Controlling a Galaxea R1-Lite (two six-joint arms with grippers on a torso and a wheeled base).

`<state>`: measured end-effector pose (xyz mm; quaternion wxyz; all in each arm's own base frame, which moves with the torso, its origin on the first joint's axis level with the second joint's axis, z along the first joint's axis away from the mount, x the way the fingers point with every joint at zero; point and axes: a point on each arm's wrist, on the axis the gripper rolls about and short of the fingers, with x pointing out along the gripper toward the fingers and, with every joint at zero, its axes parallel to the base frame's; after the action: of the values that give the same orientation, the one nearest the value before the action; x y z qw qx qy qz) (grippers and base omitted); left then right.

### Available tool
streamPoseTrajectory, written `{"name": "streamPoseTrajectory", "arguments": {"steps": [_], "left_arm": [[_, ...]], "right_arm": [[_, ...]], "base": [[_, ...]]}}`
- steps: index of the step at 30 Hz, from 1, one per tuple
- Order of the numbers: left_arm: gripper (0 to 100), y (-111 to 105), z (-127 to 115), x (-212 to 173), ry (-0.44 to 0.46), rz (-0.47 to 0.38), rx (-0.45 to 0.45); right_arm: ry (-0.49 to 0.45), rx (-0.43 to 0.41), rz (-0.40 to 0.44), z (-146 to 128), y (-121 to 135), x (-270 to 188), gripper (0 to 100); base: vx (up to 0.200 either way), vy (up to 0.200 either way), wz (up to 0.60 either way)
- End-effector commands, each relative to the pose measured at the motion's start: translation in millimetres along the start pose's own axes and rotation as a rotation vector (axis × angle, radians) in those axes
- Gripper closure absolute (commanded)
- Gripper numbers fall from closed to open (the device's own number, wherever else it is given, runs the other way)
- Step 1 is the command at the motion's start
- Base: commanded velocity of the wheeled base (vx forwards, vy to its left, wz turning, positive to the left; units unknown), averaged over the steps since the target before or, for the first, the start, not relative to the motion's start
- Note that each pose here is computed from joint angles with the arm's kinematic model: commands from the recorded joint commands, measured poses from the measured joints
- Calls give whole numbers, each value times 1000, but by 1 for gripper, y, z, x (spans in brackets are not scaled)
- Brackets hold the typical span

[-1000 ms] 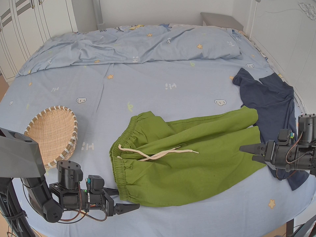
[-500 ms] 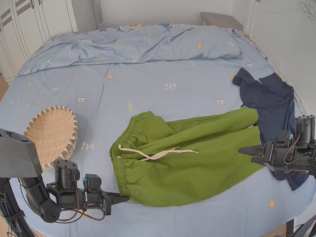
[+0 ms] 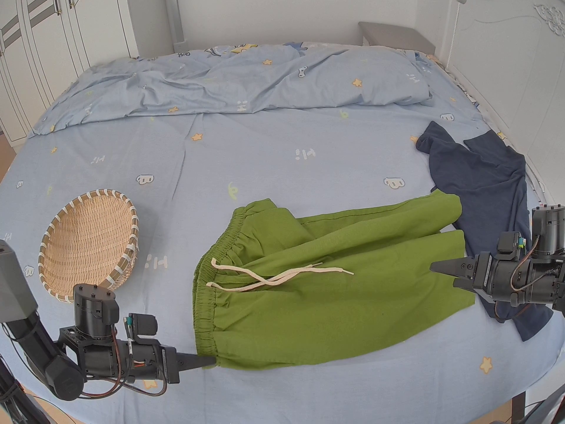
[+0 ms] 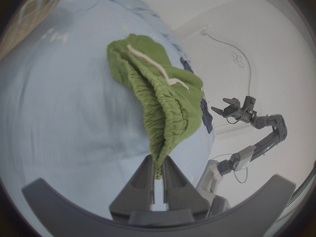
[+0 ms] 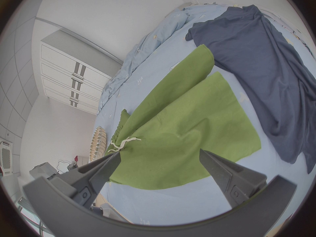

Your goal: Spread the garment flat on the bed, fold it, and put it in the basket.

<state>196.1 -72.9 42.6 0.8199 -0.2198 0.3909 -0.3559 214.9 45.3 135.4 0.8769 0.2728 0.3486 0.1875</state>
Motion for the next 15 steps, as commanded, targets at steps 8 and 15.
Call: {"name": "streamPoseTrajectory", "arguments": {"steps": [8, 15], "left_arm": [[100, 0, -8, -64, 6, -82, -243], [100, 7, -8, -69, -24, -59, -267]], "right_arm": [[55, 12, -56, -1, -51, -10, 0], [143, 6, -99, -19, -82, -12, 0]], "base": [[0, 0, 0], [0, 0, 0]]}}
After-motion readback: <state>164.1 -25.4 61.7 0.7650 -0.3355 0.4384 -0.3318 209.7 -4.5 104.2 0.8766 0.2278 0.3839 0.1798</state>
